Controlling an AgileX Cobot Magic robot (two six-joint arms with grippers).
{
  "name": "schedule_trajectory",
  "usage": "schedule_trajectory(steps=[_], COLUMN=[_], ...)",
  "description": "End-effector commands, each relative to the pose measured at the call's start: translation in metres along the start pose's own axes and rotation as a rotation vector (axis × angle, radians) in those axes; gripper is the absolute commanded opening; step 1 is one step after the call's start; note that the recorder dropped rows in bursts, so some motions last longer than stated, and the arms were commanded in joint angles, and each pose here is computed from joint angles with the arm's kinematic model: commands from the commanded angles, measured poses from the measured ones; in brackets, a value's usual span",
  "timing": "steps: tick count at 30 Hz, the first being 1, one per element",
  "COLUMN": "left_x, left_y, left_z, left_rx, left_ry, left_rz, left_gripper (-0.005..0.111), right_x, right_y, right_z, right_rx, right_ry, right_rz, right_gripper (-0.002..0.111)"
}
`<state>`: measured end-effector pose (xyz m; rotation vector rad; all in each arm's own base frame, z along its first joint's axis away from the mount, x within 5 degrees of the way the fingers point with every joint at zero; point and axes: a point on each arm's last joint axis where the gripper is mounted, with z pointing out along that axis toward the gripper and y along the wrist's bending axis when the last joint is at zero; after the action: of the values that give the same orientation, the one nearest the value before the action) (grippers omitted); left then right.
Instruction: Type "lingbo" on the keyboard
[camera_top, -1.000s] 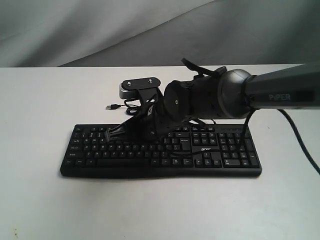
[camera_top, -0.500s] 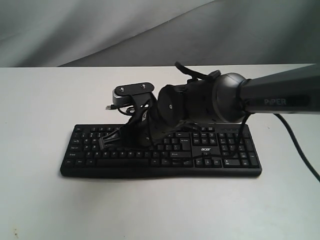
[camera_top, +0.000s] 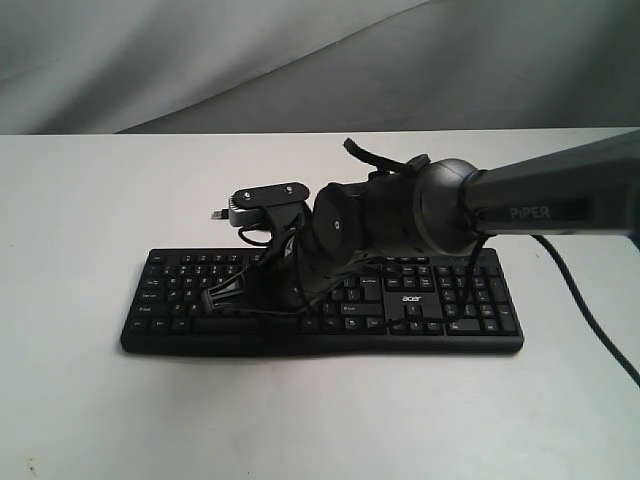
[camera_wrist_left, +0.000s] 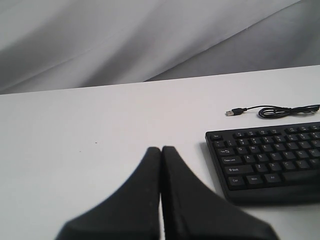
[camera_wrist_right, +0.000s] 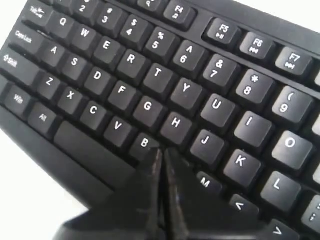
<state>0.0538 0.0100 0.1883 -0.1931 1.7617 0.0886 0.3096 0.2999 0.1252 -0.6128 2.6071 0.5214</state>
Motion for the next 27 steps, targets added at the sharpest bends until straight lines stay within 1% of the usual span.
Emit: schedule_trajectory(steps=[1, 15, 21, 27], left_x=[0.001, 0.001, 0.001, 0.001], left_y=[0.000, 0.000, 0.000, 0.000], left_z=[0.000, 0.000, 0.000, 0.000], left_rx=[0.001, 0.001, 0.001, 0.001], left_ry=[-0.003, -0.003, -0.003, -0.003], left_rz=[-0.012, -0.012, -0.012, -0.012], left_gripper=[0.001, 0.001, 0.001, 0.001], right_x=[-0.002, -0.003, 0.005, 0.003], right_y=[0.002, 0.002, -0.002, -0.002], right_z=[-0.002, -0.002, 0.011, 0.009], right_rx=[-0.004, -0.003, 0.005, 0.003], right_ry=[-0.019, -0.032, 0.008, 0.000], right_rz=[0.002, 0.002, 0.026, 0.028], right_gripper=[0.000, 0.000, 0.000, 0.000])
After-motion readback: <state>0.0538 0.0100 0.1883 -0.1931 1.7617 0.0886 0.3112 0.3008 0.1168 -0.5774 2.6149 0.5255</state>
